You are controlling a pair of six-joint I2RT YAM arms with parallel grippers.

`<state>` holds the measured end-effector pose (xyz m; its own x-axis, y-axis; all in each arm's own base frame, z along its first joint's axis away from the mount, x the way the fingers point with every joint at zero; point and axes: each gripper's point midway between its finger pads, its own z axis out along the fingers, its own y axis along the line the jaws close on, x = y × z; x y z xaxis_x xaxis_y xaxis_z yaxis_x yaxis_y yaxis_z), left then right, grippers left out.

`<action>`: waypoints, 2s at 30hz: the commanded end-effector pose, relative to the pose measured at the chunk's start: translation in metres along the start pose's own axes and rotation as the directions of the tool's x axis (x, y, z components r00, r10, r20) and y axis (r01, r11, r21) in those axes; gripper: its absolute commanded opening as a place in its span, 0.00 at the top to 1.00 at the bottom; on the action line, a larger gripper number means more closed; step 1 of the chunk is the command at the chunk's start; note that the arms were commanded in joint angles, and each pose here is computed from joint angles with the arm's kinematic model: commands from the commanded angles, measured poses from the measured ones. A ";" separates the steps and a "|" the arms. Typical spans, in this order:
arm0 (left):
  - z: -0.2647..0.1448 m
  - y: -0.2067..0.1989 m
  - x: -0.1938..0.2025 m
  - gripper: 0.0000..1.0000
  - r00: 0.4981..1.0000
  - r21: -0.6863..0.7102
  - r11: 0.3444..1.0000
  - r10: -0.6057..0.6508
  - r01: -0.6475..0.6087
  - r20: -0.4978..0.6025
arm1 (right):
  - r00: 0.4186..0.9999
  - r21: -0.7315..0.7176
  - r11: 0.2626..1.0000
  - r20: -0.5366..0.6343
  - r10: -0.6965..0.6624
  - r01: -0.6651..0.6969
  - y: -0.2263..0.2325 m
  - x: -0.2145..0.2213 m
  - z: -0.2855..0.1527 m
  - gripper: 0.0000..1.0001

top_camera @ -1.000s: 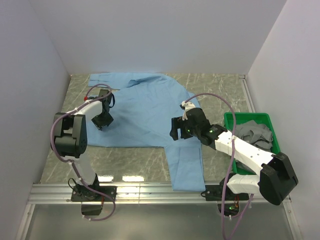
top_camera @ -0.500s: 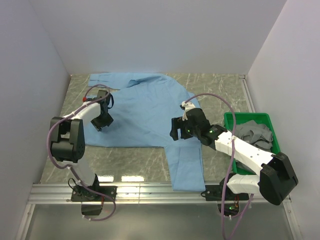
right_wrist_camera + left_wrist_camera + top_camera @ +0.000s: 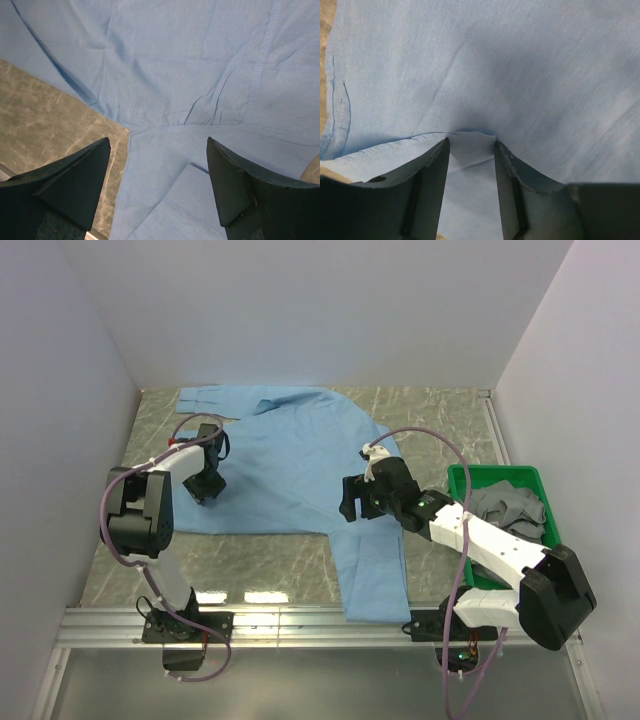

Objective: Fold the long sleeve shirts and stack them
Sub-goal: Flatten the shirt out

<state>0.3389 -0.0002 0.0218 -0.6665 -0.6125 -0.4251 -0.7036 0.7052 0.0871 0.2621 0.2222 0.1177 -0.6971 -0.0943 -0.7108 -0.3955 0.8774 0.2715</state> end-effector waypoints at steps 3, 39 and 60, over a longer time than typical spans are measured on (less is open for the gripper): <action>-0.002 0.004 -0.006 0.65 0.999 -0.014 1.000 0.003 -0.002 0.040 | 0.999 -0.015 1.000 0.050 -0.013 0.014 0.005 -0.011 -0.003 0.16; -0.143 0.125 0.086 0.70 0.866 0.238 0.833 -0.492 0.499 -0.095 | 0.998 -0.045 0.999 0.057 -0.021 0.023 0.013 -0.016 -0.009 0.16; -0.120 0.032 0.015 0.18 0.967 0.398 0.891 -0.252 0.220 0.029 | 0.993 0.144 0.984 -0.043 0.111 -0.104 -0.016 -0.032 0.015 0.17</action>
<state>0.2502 -0.0263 0.1162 -0.4513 -0.7904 -0.4142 -0.7364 0.5920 -0.3274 0.2885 0.2260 0.1230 -0.7448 -0.0660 -0.6640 -0.3034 0.9198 0.2488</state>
